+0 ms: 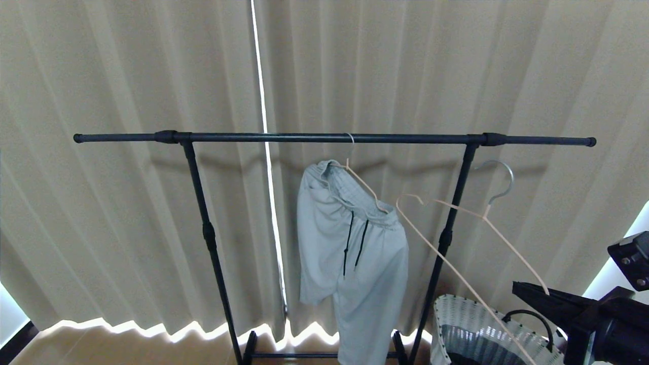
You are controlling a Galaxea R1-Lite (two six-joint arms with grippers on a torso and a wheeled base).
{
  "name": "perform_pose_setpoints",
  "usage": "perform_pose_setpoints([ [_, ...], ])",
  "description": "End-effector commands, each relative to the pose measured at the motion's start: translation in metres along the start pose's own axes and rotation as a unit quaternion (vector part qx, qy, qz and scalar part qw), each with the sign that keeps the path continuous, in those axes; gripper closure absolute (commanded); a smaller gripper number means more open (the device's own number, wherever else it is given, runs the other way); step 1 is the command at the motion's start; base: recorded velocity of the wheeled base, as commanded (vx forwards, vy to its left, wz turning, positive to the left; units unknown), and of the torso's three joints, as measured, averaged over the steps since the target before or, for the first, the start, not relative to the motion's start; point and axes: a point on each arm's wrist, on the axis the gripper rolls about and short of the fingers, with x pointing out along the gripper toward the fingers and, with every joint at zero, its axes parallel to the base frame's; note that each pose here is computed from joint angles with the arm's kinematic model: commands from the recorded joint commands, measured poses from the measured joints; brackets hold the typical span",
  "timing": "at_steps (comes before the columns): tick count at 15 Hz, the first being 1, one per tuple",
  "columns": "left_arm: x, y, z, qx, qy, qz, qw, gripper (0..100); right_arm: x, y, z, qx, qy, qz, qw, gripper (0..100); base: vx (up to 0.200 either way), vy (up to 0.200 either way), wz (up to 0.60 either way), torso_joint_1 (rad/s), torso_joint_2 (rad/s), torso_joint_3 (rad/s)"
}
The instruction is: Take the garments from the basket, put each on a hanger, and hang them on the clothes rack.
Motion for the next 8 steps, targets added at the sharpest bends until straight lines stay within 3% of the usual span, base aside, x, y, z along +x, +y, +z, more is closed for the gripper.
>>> perform_pose_setpoints([
  [1,-0.0026,-0.0003,-0.0017,0.002,-0.010,-0.007,0.9999,100,-0.0016,-0.0003,-0.0019,0.000,0.001,0.001,1.0000,100,0.000,0.000,0.00,0.000,0.00,0.000],
  [3,-0.0031,-0.0008,-0.0070,0.001,-0.003,-0.008,1.0000,100,-0.0019,-0.0003,-0.0022,0.000,0.001,0.001,1.0000,100,0.000,0.000,0.00,0.000,0.00,0.000],
  [6,-0.0068,-0.0010,-0.0077,0.013,-0.021,-0.007,0.9997,100,-0.0008,-0.0002,-0.0020,0.001,0.003,0.001,1.0000,100,0.000,0.000,0.00,0.000,0.00,0.000],
  [8,-0.0082,-0.0012,-0.0087,0.015,-0.025,-0.006,0.9996,100,-0.0011,-0.0003,-0.0025,0.000,0.003,0.001,1.0000,100,-0.200,0.000,0.00,0.005,0.00,0.005],
])
